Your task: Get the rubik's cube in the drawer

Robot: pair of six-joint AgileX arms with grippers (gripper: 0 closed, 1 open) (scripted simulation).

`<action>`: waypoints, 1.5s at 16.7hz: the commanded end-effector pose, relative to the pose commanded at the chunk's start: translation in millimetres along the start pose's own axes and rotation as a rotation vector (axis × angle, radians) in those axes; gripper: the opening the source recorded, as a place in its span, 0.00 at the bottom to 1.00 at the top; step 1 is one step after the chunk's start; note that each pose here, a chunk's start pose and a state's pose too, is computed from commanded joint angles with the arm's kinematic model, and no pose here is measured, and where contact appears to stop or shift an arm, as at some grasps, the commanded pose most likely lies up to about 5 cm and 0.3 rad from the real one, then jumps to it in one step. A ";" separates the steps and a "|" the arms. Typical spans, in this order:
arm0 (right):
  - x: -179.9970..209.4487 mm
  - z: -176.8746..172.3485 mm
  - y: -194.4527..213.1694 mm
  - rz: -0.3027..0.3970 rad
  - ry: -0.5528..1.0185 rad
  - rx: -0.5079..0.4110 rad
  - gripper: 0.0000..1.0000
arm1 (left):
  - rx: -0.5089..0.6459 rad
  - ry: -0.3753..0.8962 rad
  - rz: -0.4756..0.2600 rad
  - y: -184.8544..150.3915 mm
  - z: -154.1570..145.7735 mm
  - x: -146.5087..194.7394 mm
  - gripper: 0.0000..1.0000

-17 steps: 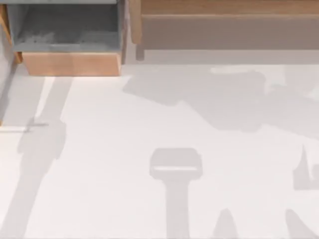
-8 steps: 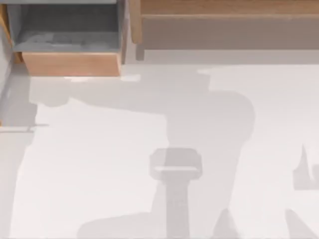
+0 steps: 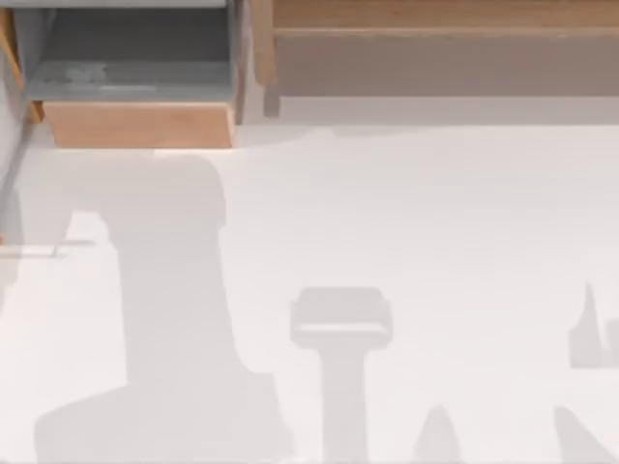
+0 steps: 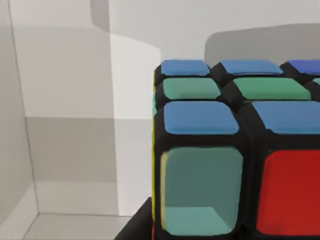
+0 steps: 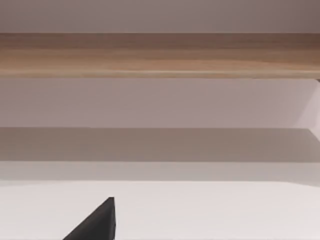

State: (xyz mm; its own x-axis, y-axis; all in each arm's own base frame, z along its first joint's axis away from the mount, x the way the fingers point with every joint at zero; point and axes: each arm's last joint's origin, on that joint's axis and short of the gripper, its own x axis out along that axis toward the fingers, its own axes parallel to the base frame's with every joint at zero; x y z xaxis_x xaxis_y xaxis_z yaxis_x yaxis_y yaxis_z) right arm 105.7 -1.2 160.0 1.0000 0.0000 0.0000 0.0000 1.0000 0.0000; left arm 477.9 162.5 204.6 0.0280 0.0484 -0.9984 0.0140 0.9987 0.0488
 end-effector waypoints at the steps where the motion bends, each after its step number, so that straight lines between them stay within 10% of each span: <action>1: 0.0 0.0 0.0 0.000 0.000 0.000 1.00 | 0.001 0.010 -0.029 4.5 -0.6 7.9 0.00; 9: 0.0 0.0 0.0 0.000 0.000 0.000 1.00 | 0.003 0.022 -0.058 8.6 -1.5 15.9 0.00; 22: 0.0 0.0 0.0 0.000 0.000 0.000 1.00 | 0.003 0.022 -0.058 8.6 -1.5 15.9 0.98; 25: 0.0 0.0 0.0 0.000 0.000 0.000 1.00 | 0.003 0.022 -0.058 8.6 -1.5 15.9 1.00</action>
State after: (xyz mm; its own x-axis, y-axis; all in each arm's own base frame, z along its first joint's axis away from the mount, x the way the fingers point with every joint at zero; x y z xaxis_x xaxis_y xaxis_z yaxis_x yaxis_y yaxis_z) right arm 105.7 -1.2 160.0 1.0000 0.0000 0.0000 0.0000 1.0000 0.0000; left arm 477.0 171.8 189.1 0.0046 -0.0091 -0.9999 0.0176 0.9998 -0.0090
